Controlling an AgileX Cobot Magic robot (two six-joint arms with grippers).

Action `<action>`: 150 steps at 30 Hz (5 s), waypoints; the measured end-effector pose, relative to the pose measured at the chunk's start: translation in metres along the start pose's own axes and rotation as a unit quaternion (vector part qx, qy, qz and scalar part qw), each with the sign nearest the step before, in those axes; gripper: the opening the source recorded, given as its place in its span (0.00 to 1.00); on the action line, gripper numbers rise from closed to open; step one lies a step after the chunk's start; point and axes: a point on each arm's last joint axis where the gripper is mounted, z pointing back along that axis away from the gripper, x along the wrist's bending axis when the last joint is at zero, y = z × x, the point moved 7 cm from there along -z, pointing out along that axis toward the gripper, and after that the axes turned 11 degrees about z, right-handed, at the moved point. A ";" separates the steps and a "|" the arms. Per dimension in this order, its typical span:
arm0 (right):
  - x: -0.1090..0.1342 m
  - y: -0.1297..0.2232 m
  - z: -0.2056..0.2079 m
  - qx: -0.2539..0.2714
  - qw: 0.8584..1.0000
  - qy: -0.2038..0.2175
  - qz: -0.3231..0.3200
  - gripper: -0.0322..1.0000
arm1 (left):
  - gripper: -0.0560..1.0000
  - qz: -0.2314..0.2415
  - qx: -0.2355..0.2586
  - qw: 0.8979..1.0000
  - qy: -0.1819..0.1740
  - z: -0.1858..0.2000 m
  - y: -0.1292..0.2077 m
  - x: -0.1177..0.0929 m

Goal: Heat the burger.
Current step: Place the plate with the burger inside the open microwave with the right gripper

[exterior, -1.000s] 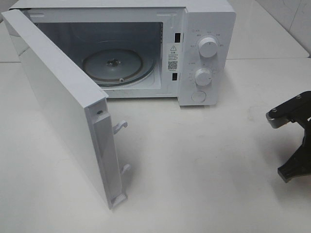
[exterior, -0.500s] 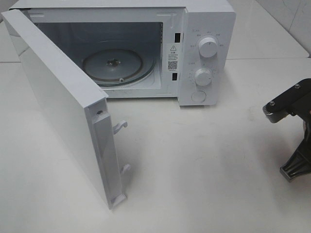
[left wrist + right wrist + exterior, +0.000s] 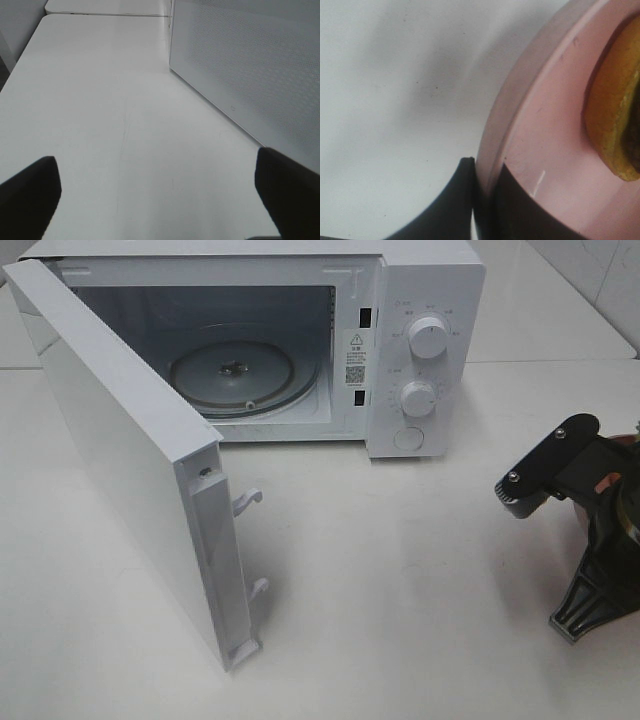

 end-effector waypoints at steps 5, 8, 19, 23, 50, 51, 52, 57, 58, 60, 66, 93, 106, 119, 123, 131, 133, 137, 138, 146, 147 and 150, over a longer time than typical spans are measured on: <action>0.010 -0.004 0.004 -0.010 1.000 -0.002 0.029 0.09 | 0.97 0.000 0.000 1.000 0.000 0.000 0.000 0.000; 0.016 -0.006 0.007 -0.017 0.999 -0.003 0.051 0.09 | 0.97 0.000 0.000 1.000 0.000 0.000 0.000 0.000; 0.039 -0.012 0.017 -0.042 0.990 -0.004 0.137 0.09 | 0.97 0.000 0.000 1.000 0.000 0.000 0.000 0.000; 0.048 -0.014 0.021 -0.052 0.983 -0.003 0.174 0.09 | 0.97 0.000 0.000 1.000 0.000 0.000 0.000 0.000; 0.075 -0.031 0.034 -0.126 0.913 0.014 0.388 0.09 | 0.97 0.000 0.000 1.000 0.000 0.000 0.000 0.000; 0.075 -0.031 0.034 -0.126 0.913 0.014 0.388 0.09 | 0.97 0.000 0.000 1.000 0.000 0.000 0.000 0.000; 0.075 -0.032 0.034 -0.129 0.909 0.015 0.396 0.09 | 0.97 0.000 0.000 1.000 0.000 0.000 0.000 0.000; 0.076 -0.033 0.035 -0.133 0.892 0.020 0.431 0.09 | 0.97 0.000 0.000 1.000 0.000 0.000 0.000 0.000; 0.076 -0.033 0.035 -0.133 0.886 0.023 0.444 0.09 | 0.97 0.000 0.000 1.000 0.000 0.000 0.000 0.000; 0.075 -0.033 0.035 -0.133 0.882 0.025 0.451 0.09 | 0.97 0.000 0.000 1.000 0.000 0.000 0.000 0.000; 0.079 -0.041 0.038 -0.158 0.868 0.027 0.470 0.09 | 0.97 0.000 0.000 1.000 0.000 0.000 0.000 0.000; 0.058 -0.071 0.036 -0.235 0.778 0.040 0.581 0.09 | 0.97 0.000 0.000 1.000 0.000 0.000 0.000 0.000; 0.032 -0.087 0.042 -0.257 0.745 0.044 0.614 0.09 | 0.97 0.000 0.000 1.000 0.000 0.000 0.000 0.000; 0.019 -0.088 0.040 -0.279 0.701 0.042 0.655 0.09 | 0.97 0.000 0.000 1.000 0.000 0.000 0.000 0.000; 0.019 -0.092 0.044 -0.288 0.690 0.044 0.663 0.09 | 0.97 0.000 0.000 1.000 0.000 0.000 0.000 0.000; 0.014 -0.101 0.051 -0.296 0.689 0.058 0.660 0.09 | 0.97 0.000 0.000 1.000 0.000 0.000 0.000 0.000; 0.015 -0.100 0.050 -0.294 0.688 0.054 0.661 0.09 | 0.97 0.000 0.000 1.000 0.000 0.000 0.000 0.000; 0.016 -0.101 0.047 -0.291 0.688 0.050 0.662 0.09 | 0.97 0.000 0.000 1.000 0.000 0.000 0.000 0.000; 0.015 -0.104 0.047 -0.291 0.688 0.050 0.663 0.09 | 0.97 0.000 0.000 1.000 0.000 0.000 0.000 0.000; 0.011 -0.122 0.050 -0.294 0.689 0.051 0.661 0.09 | 0.97 0.000 0.000 1.000 0.000 0.000 0.000 0.000; 0.011 -0.126 0.049 -0.293 0.689 0.046 0.661 0.09 | 0.97 0.000 0.000 1.000 0.000 0.000 0.000 0.000; 0.012 -0.133 0.045 -0.287 0.688 0.034 0.665 0.09 | 0.97 -0.001 0.000 1.000 -0.001 0.000 0.000 0.000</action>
